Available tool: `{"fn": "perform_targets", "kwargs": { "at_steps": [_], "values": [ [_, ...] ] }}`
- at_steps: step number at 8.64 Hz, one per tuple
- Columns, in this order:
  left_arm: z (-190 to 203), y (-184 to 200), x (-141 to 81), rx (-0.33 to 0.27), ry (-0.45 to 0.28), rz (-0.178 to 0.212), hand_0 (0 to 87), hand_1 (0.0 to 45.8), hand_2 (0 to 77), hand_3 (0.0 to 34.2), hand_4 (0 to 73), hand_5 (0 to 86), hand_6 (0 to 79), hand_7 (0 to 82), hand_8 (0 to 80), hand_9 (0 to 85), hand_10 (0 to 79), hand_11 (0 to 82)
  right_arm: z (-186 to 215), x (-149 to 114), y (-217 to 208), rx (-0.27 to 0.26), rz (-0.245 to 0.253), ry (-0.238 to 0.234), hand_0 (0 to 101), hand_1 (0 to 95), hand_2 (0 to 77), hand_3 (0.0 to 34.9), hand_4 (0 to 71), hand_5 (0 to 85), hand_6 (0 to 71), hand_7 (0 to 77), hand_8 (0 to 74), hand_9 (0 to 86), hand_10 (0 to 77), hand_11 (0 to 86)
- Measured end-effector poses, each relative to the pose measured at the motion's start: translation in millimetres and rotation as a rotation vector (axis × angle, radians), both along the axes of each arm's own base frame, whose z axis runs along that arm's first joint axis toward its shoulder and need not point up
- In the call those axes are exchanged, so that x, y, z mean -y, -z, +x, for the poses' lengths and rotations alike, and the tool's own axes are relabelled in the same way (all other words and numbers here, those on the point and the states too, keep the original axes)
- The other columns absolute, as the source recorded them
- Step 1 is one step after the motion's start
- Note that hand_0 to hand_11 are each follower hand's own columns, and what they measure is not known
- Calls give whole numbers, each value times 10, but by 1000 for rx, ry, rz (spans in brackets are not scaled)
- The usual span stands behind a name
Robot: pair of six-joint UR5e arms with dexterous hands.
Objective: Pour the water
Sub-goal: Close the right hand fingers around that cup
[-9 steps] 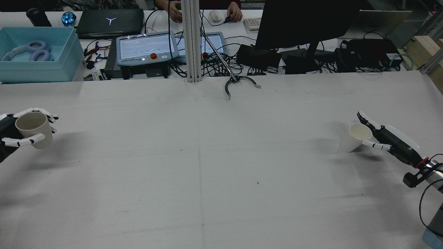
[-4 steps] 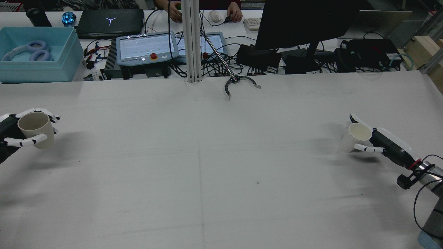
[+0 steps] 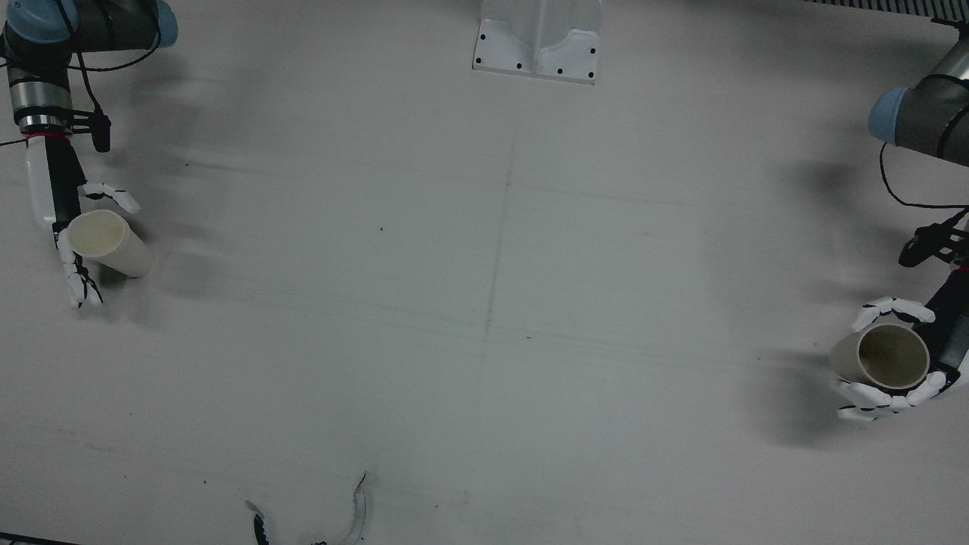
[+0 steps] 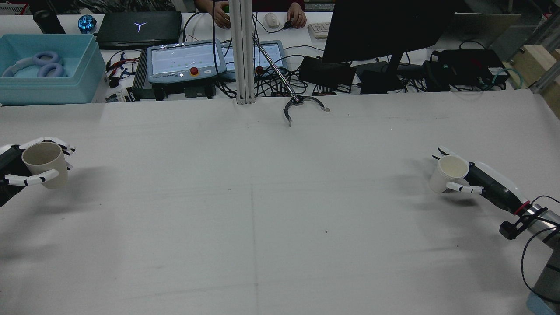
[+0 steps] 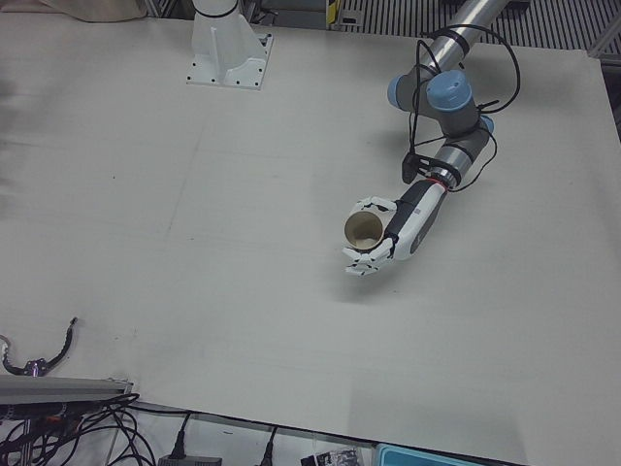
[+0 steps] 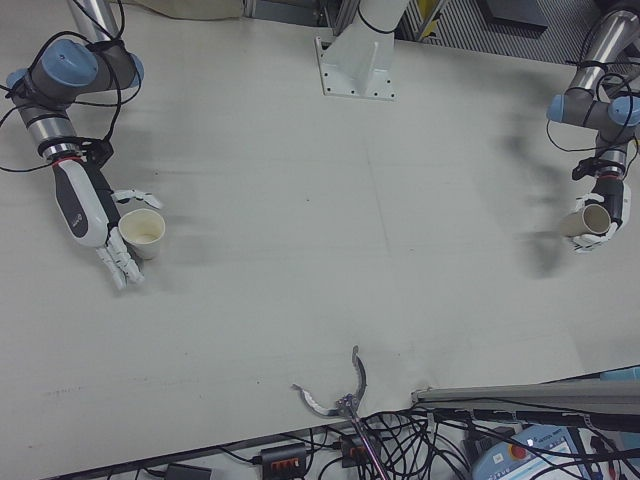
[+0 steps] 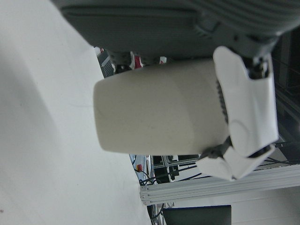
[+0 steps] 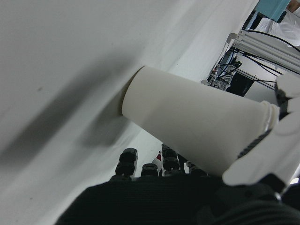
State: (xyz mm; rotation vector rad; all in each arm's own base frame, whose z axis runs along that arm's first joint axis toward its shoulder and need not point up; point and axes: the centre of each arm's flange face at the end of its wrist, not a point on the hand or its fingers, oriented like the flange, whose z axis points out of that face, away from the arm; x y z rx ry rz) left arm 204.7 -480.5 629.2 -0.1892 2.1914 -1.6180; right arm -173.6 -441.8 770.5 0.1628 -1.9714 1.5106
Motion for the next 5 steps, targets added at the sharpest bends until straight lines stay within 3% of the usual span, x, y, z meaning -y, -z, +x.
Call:
{"fn": "perform_targets", "kwargs": {
  "at_steps": [4, 5],
  "values": [
    [-26, -35, -23, 3, 1, -5, 469, 256, 404, 0, 207, 333, 245, 382, 169, 267, 245, 376, -88, -16, 56, 4, 6, 16, 291, 109, 278, 0, 0, 93, 76, 136, 5, 44, 38, 71],
    [-27, -42, -26, 4, 1, -6, 469, 256, 404, 0, 207, 333, 245, 382, 169, 267, 245, 376, -112, -15, 92, 7, 9, 19, 362, 131, 289, 0, 0, 175, 120, 207, 54, 114, 55, 87]
  ]
}}
